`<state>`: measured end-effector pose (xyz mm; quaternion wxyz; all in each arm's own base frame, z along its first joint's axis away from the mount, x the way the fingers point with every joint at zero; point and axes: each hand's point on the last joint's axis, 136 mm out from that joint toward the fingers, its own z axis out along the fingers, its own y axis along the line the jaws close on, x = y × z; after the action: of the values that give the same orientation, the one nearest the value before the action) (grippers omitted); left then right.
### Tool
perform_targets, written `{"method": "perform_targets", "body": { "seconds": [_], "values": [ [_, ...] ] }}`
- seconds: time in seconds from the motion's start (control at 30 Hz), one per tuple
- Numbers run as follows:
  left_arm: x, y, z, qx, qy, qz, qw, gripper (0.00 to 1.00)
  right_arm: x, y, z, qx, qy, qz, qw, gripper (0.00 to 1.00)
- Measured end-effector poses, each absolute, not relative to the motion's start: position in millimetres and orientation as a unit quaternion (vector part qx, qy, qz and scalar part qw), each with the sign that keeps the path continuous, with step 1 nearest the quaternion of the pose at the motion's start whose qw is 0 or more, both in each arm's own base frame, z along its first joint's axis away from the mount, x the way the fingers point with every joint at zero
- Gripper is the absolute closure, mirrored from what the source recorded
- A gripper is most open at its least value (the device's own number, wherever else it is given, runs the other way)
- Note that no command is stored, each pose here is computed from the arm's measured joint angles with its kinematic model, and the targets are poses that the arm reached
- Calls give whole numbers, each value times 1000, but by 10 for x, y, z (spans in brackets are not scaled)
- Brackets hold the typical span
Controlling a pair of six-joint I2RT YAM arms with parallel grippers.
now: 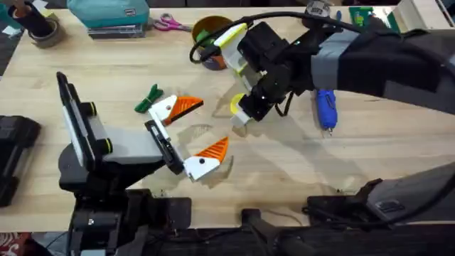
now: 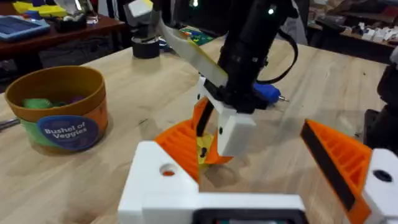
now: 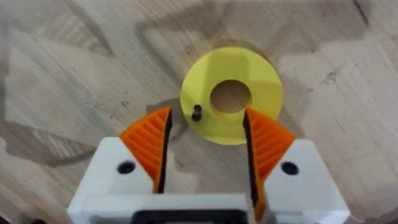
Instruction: Pick up the gripper from the table and insert it into the empty holder that is missing its gripper. Then pick up a screw, insert it into the mounting hole, and use the screwdriver to tighten it. Finally, clean up the table by picking up the vegetable and placing it into the bucket.
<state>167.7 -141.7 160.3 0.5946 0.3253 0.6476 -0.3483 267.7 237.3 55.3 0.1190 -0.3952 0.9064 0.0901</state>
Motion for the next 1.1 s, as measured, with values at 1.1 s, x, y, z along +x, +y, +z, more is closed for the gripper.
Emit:
{"method": "perform_targets", "body": {
  "seconds": [1.1],
  "values": [
    [1677,-1417,1604,325,647,-348,595,15,2664,2443,557,-403,902,93,125,737]
  ]
}}
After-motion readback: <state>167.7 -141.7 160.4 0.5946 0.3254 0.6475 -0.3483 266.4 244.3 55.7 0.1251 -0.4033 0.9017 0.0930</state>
